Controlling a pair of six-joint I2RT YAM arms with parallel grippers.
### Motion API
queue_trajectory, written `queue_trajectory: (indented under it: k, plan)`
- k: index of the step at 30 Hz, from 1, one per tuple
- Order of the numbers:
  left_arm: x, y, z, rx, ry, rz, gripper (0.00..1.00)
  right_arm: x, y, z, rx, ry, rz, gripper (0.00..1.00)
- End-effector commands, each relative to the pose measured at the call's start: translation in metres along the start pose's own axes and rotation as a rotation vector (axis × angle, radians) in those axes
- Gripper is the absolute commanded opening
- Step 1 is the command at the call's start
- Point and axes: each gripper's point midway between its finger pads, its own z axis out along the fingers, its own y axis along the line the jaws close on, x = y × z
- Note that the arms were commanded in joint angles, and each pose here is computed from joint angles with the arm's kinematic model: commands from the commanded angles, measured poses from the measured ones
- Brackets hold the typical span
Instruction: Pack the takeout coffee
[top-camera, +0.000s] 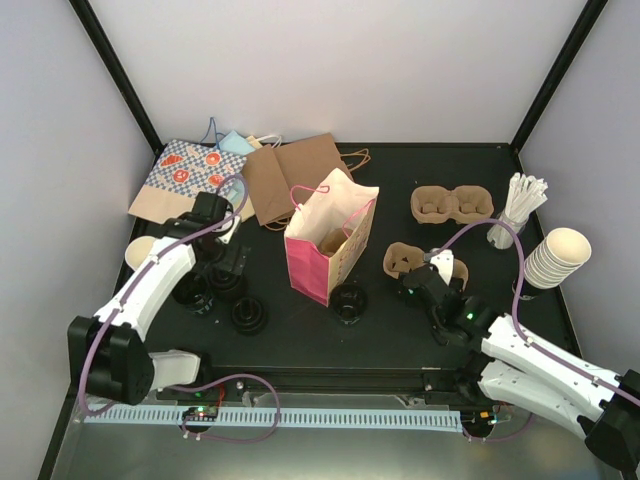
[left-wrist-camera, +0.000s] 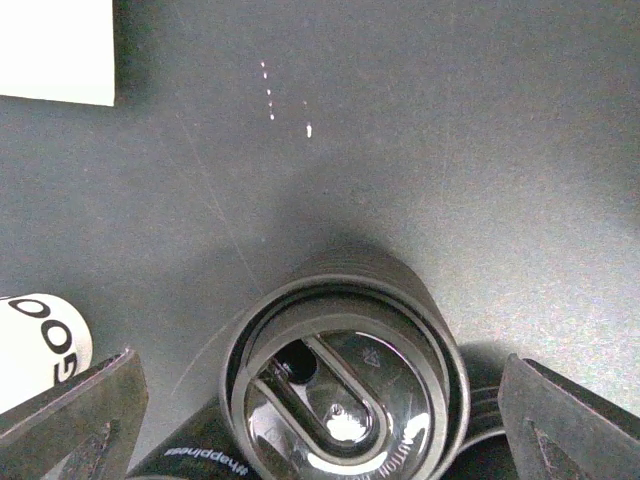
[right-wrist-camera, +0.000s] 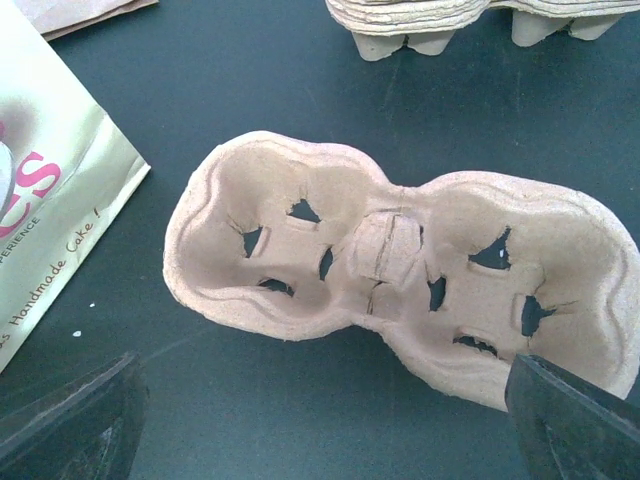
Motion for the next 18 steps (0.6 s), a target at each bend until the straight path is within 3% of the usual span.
queue_trajectory:
  k: [1,18]
  plan:
    - [-0.001,-0.001,0.014,0.002,0.057,0.044,0.98,-0.008,0.004,-0.002,-0.022,-0.025,0.015,1.0]
    - [0.004,0.003,0.024,-0.015,0.105,0.052,0.98,-0.008,0.006,-0.002,-0.033,-0.023,0.011,1.0]
